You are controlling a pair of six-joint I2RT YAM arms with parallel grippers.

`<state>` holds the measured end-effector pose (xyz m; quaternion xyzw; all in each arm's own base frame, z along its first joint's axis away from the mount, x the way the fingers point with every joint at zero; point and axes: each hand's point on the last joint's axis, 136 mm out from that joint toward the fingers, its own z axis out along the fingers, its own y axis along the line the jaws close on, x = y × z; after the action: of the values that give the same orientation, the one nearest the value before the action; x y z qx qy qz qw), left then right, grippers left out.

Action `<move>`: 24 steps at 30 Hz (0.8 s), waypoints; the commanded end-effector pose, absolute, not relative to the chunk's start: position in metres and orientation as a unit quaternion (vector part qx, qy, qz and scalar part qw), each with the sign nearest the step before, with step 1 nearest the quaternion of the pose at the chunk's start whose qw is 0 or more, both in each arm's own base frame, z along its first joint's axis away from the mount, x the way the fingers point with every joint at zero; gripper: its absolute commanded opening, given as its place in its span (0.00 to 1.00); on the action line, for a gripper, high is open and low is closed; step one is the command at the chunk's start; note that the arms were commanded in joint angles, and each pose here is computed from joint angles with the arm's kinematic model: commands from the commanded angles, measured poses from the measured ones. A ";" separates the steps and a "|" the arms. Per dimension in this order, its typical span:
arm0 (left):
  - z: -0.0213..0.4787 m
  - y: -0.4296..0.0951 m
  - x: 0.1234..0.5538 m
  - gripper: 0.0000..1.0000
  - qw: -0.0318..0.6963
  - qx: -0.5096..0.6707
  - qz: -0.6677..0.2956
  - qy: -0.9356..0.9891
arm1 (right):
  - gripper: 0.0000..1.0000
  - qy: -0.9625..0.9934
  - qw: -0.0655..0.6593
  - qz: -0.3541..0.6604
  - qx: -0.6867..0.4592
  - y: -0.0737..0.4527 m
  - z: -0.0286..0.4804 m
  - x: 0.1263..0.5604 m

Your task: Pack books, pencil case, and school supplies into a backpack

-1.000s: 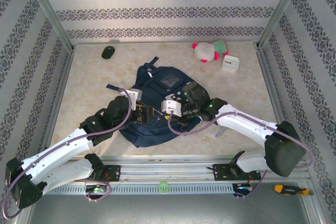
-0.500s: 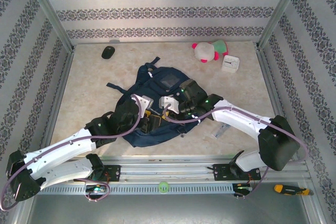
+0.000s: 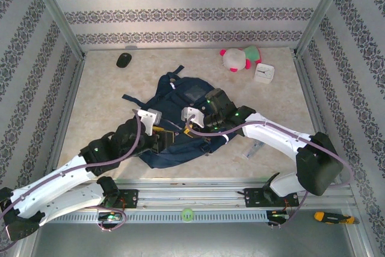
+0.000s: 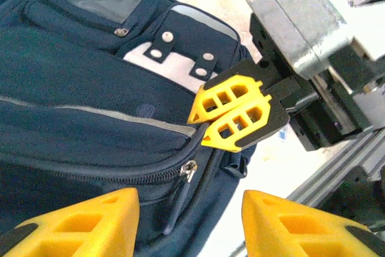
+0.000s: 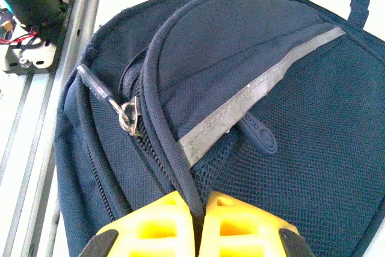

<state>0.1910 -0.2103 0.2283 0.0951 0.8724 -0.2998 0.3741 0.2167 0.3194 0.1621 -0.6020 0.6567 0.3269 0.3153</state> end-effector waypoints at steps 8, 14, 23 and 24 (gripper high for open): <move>0.201 -0.194 0.157 0.45 0.194 -0.012 -0.233 0.953 | 0.00 0.616 0.349 0.377 -0.597 0.333 0.204 0.215; 0.207 -0.209 0.175 0.42 0.221 0.036 -0.217 0.950 | 0.00 0.612 0.347 0.386 -0.597 0.335 0.207 0.213; 0.200 -0.227 0.189 0.41 0.224 0.103 -0.192 0.950 | 0.00 0.608 0.346 0.391 -0.599 0.335 0.209 0.212; 0.199 -0.228 0.190 0.41 0.224 0.108 -0.188 0.950 | 0.00 0.608 0.346 0.391 -0.598 0.335 0.208 0.212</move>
<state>0.1893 -0.2214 0.1929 0.0654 0.9545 -0.1957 0.2153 0.2131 0.3217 0.1678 -0.5960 0.6538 0.3473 0.3111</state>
